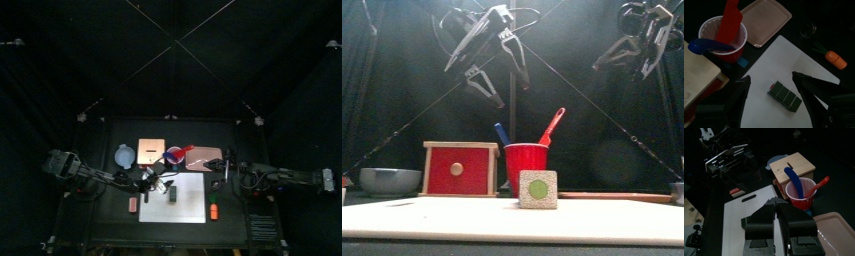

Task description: Cut sushi roll

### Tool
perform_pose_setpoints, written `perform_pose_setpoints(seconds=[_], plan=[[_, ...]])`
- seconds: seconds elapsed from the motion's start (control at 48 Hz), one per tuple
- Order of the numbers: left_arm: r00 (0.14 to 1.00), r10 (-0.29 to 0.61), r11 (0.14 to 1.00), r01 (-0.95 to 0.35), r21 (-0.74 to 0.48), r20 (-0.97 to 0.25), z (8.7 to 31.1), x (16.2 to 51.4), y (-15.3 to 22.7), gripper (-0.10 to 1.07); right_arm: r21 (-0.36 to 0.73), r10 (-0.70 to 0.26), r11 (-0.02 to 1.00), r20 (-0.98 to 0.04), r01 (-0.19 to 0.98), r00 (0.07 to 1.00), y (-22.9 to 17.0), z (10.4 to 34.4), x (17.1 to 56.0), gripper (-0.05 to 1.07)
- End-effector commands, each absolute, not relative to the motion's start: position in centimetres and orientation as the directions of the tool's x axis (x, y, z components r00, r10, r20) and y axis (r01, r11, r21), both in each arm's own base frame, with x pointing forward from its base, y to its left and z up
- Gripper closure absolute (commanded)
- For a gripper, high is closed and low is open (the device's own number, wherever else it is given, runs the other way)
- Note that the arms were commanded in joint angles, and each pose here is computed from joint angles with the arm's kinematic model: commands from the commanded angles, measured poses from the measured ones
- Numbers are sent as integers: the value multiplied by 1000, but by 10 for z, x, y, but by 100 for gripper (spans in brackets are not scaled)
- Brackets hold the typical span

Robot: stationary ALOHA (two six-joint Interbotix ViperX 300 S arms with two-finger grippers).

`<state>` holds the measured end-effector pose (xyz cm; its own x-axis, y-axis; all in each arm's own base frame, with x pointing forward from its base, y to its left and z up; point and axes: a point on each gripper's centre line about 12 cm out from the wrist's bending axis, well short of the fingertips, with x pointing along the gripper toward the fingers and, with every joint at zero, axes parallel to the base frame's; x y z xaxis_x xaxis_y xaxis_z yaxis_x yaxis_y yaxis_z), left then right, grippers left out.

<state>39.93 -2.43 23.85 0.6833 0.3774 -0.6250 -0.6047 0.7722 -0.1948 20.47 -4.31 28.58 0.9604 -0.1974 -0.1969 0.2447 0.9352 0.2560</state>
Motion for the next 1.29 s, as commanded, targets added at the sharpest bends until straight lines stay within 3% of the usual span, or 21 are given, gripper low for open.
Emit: perform_pose_setpoints(seconds=[0.0,0.271,0.417,0.542,0.854,1.104,1.271], plan=[[709,380,774,-595,-215,-595,252,400,-22,-1,266,-206,933,-161,243,965,-45,297,206,101],[746,418,806,-568,-167,-518,266,396,-16,-1,351,-257,893,-118,282,959,-60,344,209,101],[781,439,824,-547,-148,-444,280,382,-10,-1,365,-283,867,-202,340,938,-75,356,216,98],[801,446,822,-543,-171,-399,288,364,-3,-1,383,-294,833,-303,398,906,-92,358,226,90],[839,438,826,-518,-223,-323,285,322,30,-1,492,-272,703,-481,513,833,-136,361,242,51],[874,331,859,-435,-270,-355,273,317,44,-1,529,-213,625,-591,573,778,-167,340,259,14],[886,280,880,-391,-270,-370,267,316,45,-1,508,-139,630,-671,588,729,-183,327,284,5]])
